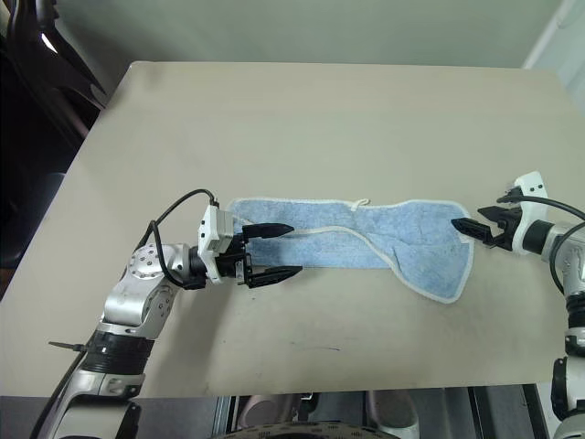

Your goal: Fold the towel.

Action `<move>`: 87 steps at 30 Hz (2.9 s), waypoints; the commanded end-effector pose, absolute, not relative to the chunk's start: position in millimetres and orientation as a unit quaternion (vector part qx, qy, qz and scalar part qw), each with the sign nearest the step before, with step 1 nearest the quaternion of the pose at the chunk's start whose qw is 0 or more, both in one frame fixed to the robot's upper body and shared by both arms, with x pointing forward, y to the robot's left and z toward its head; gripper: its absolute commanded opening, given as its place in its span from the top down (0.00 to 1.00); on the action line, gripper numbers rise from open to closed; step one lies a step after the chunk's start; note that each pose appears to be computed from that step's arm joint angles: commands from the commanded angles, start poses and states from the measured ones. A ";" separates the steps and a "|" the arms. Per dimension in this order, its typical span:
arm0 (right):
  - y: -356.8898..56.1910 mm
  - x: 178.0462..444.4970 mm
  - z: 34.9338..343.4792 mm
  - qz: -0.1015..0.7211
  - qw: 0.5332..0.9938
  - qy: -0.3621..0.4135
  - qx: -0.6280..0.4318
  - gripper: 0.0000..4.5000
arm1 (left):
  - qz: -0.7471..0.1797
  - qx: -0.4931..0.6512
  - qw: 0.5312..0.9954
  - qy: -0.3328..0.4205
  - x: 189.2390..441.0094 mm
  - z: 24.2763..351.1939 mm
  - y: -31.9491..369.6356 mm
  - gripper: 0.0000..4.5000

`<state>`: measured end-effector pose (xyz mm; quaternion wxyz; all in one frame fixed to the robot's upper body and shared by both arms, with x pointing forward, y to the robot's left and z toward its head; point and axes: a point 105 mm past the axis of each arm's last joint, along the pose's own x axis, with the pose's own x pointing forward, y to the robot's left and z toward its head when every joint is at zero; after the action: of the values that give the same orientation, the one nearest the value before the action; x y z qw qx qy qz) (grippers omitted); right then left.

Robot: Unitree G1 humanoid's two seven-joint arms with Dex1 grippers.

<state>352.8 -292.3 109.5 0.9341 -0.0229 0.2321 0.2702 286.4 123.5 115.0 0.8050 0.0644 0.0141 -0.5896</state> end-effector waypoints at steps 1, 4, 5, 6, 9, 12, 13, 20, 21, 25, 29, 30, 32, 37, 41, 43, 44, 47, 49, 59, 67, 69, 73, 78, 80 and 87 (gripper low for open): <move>-283.1 365.1 116.0 0.294 0.929 0.220 -0.035 0.00 | -0.589 0.079 0.804 -0.011 283.7 126.4 123.9 0.01; -276.8 372.9 114.8 0.304 0.925 0.225 -0.030 0.00 | -0.586 0.079 0.806 -0.012 283.8 127.0 123.9 0.01; -273.9 375.1 114.0 0.309 0.923 0.227 -0.029 0.00 | -0.586 0.079 0.807 -0.013 283.5 127.4 123.9 0.01; -271.5 377.0 113.5 0.313 0.921 0.229 -0.027 0.00 | -0.585 0.079 0.807 -0.013 283.3 127.8 124.0 0.01; -265.4 381.2 111.7 0.325 0.915 0.237 -0.028 0.00 | -0.582 0.080 0.809 -0.015 283.1 128.6 125.4 0.01; -262.1 383.1 114.5 0.336 0.911 0.238 -0.027 0.00 | -0.577 0.080 0.813 -0.016 282.7 128.8 127.1 0.01; -262.5 383.2 115.1 0.338 0.909 0.241 -0.028 0.00 | -0.576 0.080 0.813 -0.016 282.2 128.6 127.4 0.01; -266.1 383.3 117.7 0.343 0.905 0.251 -0.027 0.42 | -0.569 0.083 0.818 -0.018 282.3 127.3 129.7 0.00; -265.9 383.3 118.5 0.346 0.904 0.249 -0.032 0.49 | -0.568 0.083 0.818 -0.018 282.6 127.2 130.1 0.00; -264.0 384.8 122.1 0.351 0.903 0.243 -0.036 0.81 | -0.565 0.080 0.821 -0.019 283.9 127.9 131.1 0.00; -264.0 386.8 129.3 0.354 0.907 0.225 -0.046 0.99 | -0.562 0.081 0.823 -0.019 285.5 128.4 132.2 0.00; -264.6 386.9 131.9 0.355 0.908 0.218 -0.050 0.99 | -0.562 0.082 0.823 -0.020 285.6 128.4 132.3 0.00; -263.5 385.3 144.5 0.367 0.906 0.198 -0.064 0.99 | -0.554 0.082 0.828 -0.023 290.6 130.6 135.3 0.00; -256.8 371.4 177.6 0.401 0.897 0.155 -0.104 0.99 | -0.506 0.065 0.860 -0.019 315.0 140.0 149.9 0.00; -241.8 355.4 198.1 0.423 0.888 0.125 -0.127 0.99 | -0.460 0.035 0.887 -0.013 342.1 151.6 166.0 0.00; -230.4 342.9 210.2 0.439 0.881 0.111 -0.139 0.99 | -0.438 0.019 0.899 -0.015 358.2 160.7 175.4 0.00; -226.9 338.7 214.8 0.442 0.879 0.105 -0.142 0.99 | -0.432 0.019 0.901 -0.017 362.6 163.4 178.0 0.00; -220.3 327.5 233.6 0.446 0.877 0.081 -0.160 0.99 | -0.423 0.024 0.906 -0.023 374.0 170.2 186.2 0.00; -217.9 320.7 247.2 0.446 0.876 0.066 -0.172 0.99 | -0.408 0.020 0.913 -0.022 382.2 172.7 197.0 0.00; -213.3 297.3 304.5 0.440 0.873 0.001 -0.210 0.99 | -0.395 0.020 0.918 0.026 393.1 157.5 233.1 0.00; -201.7 283.0 339.2 0.457 0.862 -0.042 -0.213 0.99 | -0.388 -0.072 0.916 0.070 397.7 142.8 233.2 0.00; -198.5 279.1 342.4 0.465 0.857 -0.046 -0.217 0.99 | -0.393 -0.077 0.913 0.077 397.1 140.9 232.0 0.00; -190.1 272.4 352.6 0.475 0.849 -0.061 -0.224 0.99 | -0.399 -0.098 0.908 0.085 396.7 139.2 229.6 0.00; -190.0 269.2 359.8 0.472 0.847 -0.065 -0.235 0.99 | -0.421 -0.137 0.890 0.107 391.1 136.3 224.9 0.00; -189.8 267.9 363.5 0.473 0.846 -0.069 -0.235 0.99 | -0.435 -0.142 0.880 0.124 386.6 132.0 222.2 0.00; -181.4 257.2 381.1 0.492 0.835 -0.094 -0.229 0.99 | -0.460 -0.149 0.860 0.162 379.4 120.1 211.8 0.00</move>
<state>266.7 -181.6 367.5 0.8373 -0.2205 -0.0684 0.4956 380.2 216.1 116.7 0.8659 -0.1573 0.1624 -0.4462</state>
